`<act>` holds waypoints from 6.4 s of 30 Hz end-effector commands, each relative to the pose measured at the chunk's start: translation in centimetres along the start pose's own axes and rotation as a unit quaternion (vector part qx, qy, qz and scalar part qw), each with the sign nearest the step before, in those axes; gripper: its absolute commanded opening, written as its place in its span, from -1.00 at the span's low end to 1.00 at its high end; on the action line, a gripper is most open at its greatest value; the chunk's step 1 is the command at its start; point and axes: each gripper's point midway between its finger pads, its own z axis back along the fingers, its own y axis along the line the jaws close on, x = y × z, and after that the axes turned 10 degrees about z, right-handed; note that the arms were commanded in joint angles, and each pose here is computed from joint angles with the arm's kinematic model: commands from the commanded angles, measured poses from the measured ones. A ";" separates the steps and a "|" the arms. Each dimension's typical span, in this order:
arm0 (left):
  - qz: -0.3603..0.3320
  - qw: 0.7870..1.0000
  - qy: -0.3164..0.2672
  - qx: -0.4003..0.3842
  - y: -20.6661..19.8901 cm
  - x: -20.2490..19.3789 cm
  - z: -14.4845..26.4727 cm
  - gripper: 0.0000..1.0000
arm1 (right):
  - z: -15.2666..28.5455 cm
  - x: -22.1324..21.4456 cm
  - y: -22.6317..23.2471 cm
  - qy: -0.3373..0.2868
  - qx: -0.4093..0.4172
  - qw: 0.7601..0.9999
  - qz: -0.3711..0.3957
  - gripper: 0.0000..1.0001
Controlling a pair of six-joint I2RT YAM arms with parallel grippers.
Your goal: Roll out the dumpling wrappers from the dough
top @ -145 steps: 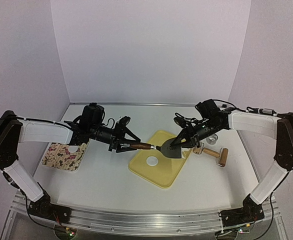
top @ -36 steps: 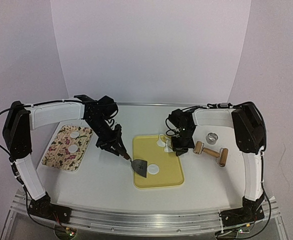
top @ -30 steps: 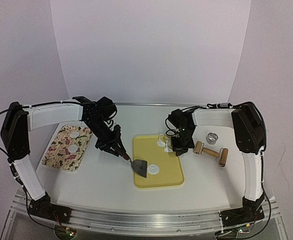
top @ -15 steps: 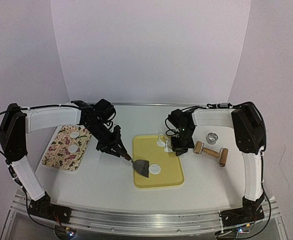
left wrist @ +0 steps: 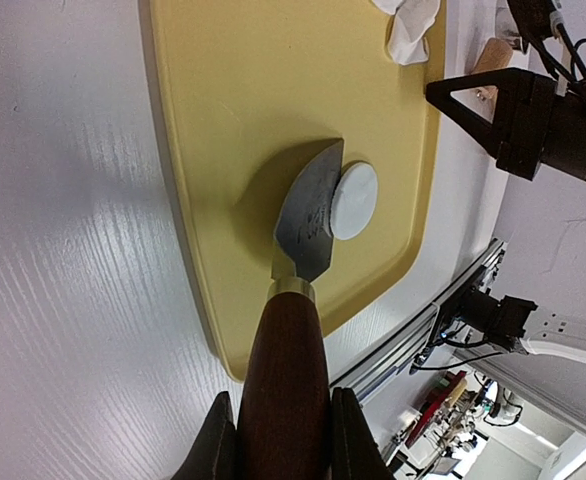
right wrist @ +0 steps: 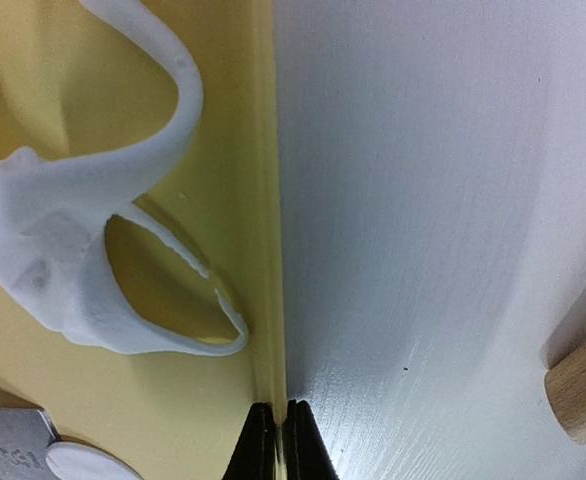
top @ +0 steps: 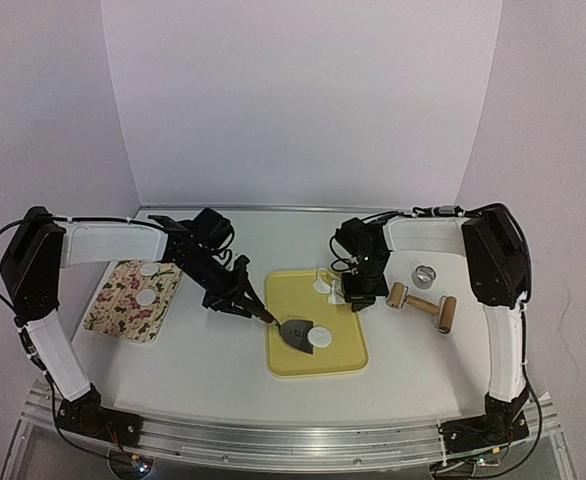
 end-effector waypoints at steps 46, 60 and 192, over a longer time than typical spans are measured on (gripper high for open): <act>-0.043 0.997 -0.003 -0.065 1.2 1.8 -9.1 -1.00 | -1.4 0.1 1.2 0.016 -0.006 1.000 -0.026 -1.00; -0.069 0.983 0.005 -0.168 -1.1 0.9 -8.2 -1.00 | -1.6 0.0 0.9 0.025 -0.019 0.999 -0.022 -1.00; 0.096 0.892 -0.424 0.125 10.4 9.3 35.1 -1.00 | 2.9 2.7 0.1 -0.058 -0.040 0.997 0.010 -0.63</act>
